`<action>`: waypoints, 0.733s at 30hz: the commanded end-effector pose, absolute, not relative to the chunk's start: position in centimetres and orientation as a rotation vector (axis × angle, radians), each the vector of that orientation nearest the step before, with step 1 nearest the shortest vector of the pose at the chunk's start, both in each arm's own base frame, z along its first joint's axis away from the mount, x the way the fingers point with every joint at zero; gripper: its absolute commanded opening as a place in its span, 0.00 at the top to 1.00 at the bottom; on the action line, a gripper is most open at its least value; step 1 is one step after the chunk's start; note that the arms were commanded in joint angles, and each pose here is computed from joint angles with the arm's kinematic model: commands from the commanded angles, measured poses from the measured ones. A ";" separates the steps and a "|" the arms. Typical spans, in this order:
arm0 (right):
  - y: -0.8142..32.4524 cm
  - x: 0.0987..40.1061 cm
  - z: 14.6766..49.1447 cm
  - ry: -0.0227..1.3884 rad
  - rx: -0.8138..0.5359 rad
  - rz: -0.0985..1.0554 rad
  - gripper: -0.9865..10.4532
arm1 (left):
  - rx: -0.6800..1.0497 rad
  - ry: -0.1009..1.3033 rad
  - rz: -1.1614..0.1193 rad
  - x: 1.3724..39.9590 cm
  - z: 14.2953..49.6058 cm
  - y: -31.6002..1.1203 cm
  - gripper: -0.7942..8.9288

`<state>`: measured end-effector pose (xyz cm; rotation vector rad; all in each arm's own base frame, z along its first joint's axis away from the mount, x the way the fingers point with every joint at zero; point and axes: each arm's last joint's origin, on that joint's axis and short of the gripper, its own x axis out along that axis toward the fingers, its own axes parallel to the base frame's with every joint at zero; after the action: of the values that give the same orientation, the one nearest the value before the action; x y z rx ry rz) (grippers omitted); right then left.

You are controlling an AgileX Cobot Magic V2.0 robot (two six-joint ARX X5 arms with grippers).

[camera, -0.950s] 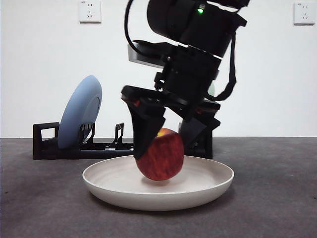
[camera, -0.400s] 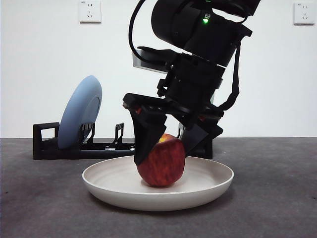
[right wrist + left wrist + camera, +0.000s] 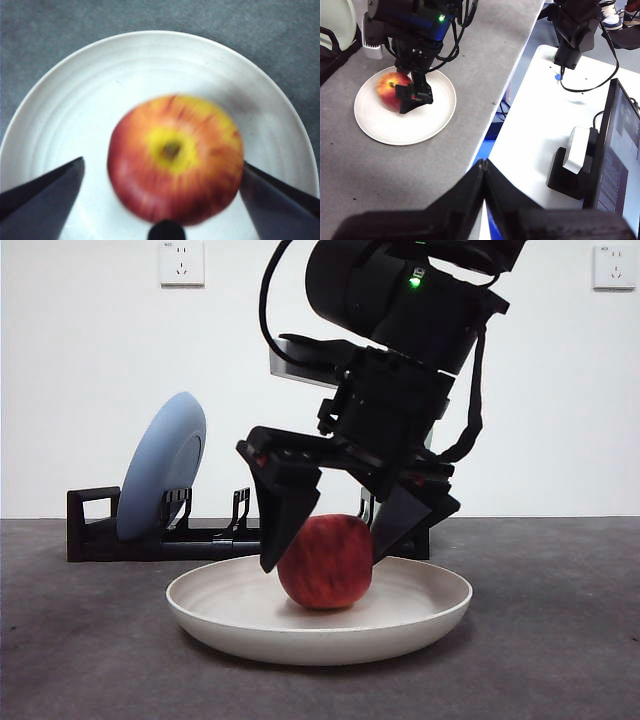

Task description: Take the yellow plate from the plate rack,put the plate on the table,take the apple from the table,put the apple in the plate

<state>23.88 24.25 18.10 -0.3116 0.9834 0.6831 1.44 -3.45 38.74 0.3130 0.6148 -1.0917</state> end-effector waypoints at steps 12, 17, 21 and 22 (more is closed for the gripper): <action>20.2 19.8 28.5 0.905 -0.288 0.657 0.45 | 0.320 0.604 -1.104 1.4 38.8 -3.4 0.93; 17.1 16.4 33.2 0.959 -0.247 0.702 0.54 | 0.320 0.604 -1.104 1.4 38.8 -3.4 0.93; 14.4 13.7 35.9 0.995 -0.231 0.702 0.65 | 0.322 0.603 -1.105 1.4 38.8 -3.4 0.93; 13.8 13.2 36.3 0.993 -0.231 0.701 0.67 | 0.322 0.603 -1.105 1.4 38.8 -3.4 0.93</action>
<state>13.52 14.08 36.18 -0.2409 0.9807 0.7089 1.44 -3.44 38.74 0.3136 0.6149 -1.0918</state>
